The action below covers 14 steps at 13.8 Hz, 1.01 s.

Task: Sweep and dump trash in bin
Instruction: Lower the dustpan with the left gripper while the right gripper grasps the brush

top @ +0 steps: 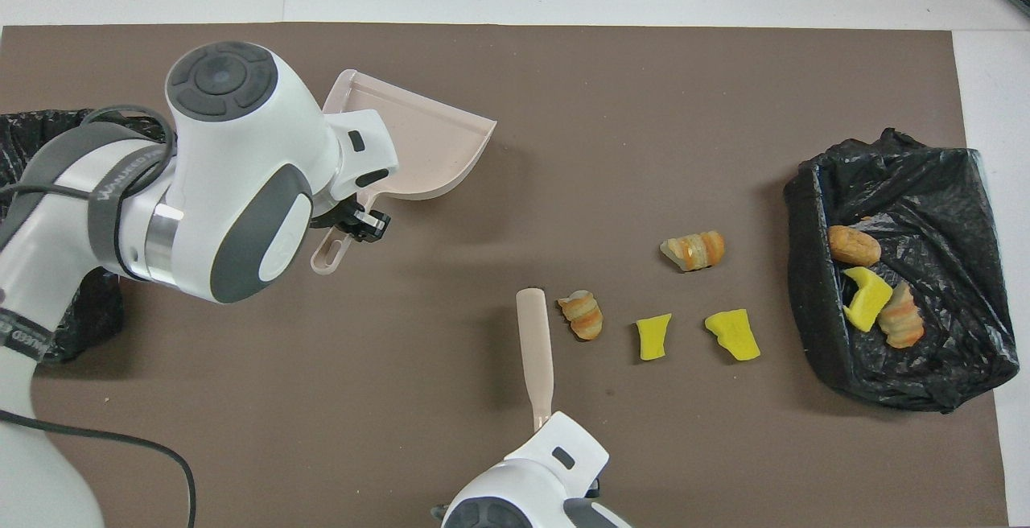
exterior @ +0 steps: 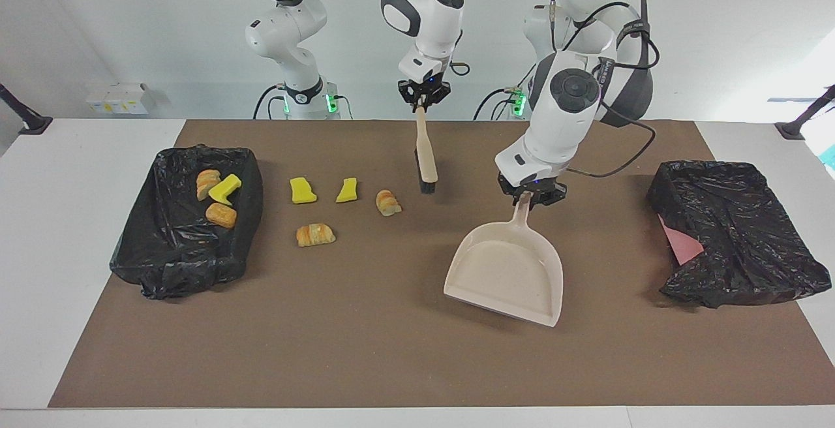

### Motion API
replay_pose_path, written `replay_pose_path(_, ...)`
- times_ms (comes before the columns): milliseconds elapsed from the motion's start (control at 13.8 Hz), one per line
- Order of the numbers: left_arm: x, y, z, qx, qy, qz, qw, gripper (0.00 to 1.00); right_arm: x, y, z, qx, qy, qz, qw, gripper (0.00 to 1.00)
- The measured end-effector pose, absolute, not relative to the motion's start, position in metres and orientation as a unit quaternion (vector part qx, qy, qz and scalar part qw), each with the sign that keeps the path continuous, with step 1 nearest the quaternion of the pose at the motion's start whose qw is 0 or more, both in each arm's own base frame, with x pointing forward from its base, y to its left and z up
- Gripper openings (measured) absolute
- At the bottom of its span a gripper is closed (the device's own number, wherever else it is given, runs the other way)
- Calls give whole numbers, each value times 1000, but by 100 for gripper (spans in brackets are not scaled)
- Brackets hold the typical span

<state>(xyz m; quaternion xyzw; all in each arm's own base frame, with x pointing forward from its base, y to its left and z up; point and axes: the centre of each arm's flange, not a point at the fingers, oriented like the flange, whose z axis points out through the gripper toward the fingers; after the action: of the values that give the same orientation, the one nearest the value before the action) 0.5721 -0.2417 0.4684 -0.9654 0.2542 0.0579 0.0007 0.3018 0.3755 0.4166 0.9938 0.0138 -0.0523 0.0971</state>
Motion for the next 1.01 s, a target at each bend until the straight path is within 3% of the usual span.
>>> replay_pose_path(652,522,-183,444,-835,540,93,56,32,392,241,395,964,-110,-71,230,26)
replay_pose_path(1014,482,-207,431,-767,628,97,90,32,408,184,375,954,-131,-107,246,26)
